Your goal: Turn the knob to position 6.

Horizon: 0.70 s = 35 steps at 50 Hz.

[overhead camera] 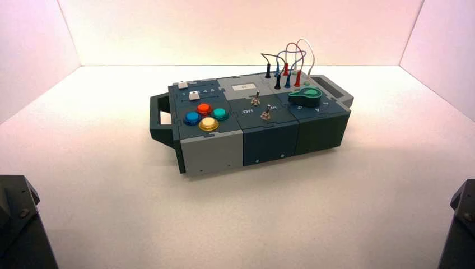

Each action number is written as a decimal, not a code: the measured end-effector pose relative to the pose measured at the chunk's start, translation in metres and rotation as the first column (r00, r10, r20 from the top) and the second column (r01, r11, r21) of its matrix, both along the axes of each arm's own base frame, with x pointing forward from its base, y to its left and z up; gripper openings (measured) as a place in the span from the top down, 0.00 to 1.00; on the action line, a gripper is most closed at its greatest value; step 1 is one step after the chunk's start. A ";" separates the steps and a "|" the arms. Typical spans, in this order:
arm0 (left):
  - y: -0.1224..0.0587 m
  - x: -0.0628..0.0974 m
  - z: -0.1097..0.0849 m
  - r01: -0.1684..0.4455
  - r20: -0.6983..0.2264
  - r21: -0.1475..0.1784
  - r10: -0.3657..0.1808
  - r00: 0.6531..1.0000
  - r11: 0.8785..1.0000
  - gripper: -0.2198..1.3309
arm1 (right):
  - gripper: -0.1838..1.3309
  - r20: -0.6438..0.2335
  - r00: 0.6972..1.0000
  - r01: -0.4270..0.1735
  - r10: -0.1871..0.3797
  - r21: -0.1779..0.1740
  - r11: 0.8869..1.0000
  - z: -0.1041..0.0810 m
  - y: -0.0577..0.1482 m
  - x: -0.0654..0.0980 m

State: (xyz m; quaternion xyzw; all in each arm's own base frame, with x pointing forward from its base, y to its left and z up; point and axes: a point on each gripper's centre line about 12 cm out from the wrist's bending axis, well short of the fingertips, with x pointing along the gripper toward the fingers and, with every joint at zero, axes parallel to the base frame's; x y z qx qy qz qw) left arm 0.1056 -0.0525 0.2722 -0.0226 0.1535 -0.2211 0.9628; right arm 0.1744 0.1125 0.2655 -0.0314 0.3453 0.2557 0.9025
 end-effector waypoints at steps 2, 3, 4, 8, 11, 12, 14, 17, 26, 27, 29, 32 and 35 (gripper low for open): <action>0.000 0.000 0.000 0.000 -0.001 -0.001 0.000 1.000 1.000 0.71 | 0.97 -0.001 1.000 0.002 -0.002 -0.001 1.000 0.000 0.000 0.000; 0.000 0.000 0.000 0.000 -0.001 -0.001 0.000 1.000 1.000 0.71 | 0.97 0.000 1.000 0.002 -0.002 0.000 1.000 0.000 0.000 0.000; 0.000 0.000 0.000 0.000 0.000 -0.003 0.000 1.000 1.000 0.71 | 0.97 -0.001 1.000 0.002 -0.002 -0.001 1.000 0.000 0.000 0.000; 0.000 0.000 0.000 0.000 -0.001 -0.003 0.000 1.000 1.000 0.71 | 0.97 0.001 1.000 0.002 -0.002 0.001 1.000 0.000 0.000 0.001; 0.000 0.000 0.000 0.000 -0.001 -0.001 0.000 1.000 1.000 0.71 | 0.97 -0.003 1.000 0.002 -0.002 -0.002 1.000 -0.001 0.000 0.001; 0.000 0.000 0.000 0.000 -0.001 -0.003 0.000 1.000 1.000 0.71 | 0.97 0.000 1.000 0.000 0.000 0.000 1.000 0.000 0.000 0.000; 0.000 0.000 0.000 0.000 -0.001 -0.003 0.000 1.000 1.000 0.71 | 0.97 0.000 1.000 0.002 -0.002 0.000 1.000 0.000 0.000 0.000; 0.000 0.000 0.000 0.000 0.000 -0.001 0.000 1.000 1.000 0.71 | 0.97 -0.003 1.000 0.002 -0.002 -0.002 1.000 0.000 0.000 0.001; -0.001 0.002 -0.001 -0.002 -0.010 -0.001 0.002 1.000 1.000 0.71 | 0.97 -0.073 0.997 -0.009 0.005 -0.044 0.999 -0.008 0.004 0.005; -0.001 0.002 -0.001 -0.002 -0.010 -0.001 0.002 1.000 1.000 0.71 | 0.97 -0.084 0.996 -0.010 0.006 -0.050 0.999 -0.009 0.005 0.007; -0.001 0.003 -0.001 -0.005 -0.008 -0.002 0.005 1.000 1.000 0.71 | 0.97 -0.099 0.995 -0.014 0.008 -0.059 0.998 -0.011 0.006 0.009; -0.001 0.004 -0.001 -0.007 -0.007 -0.001 0.007 1.000 1.000 0.71 | 0.97 -0.128 0.992 -0.025 0.015 -0.076 0.997 -0.014 0.011 0.014; 0.000 0.004 0.000 -0.007 -0.003 -0.001 0.007 1.000 1.000 0.71 | 0.97 -0.146 0.989 -0.028 0.016 -0.084 0.996 -0.016 0.015 0.018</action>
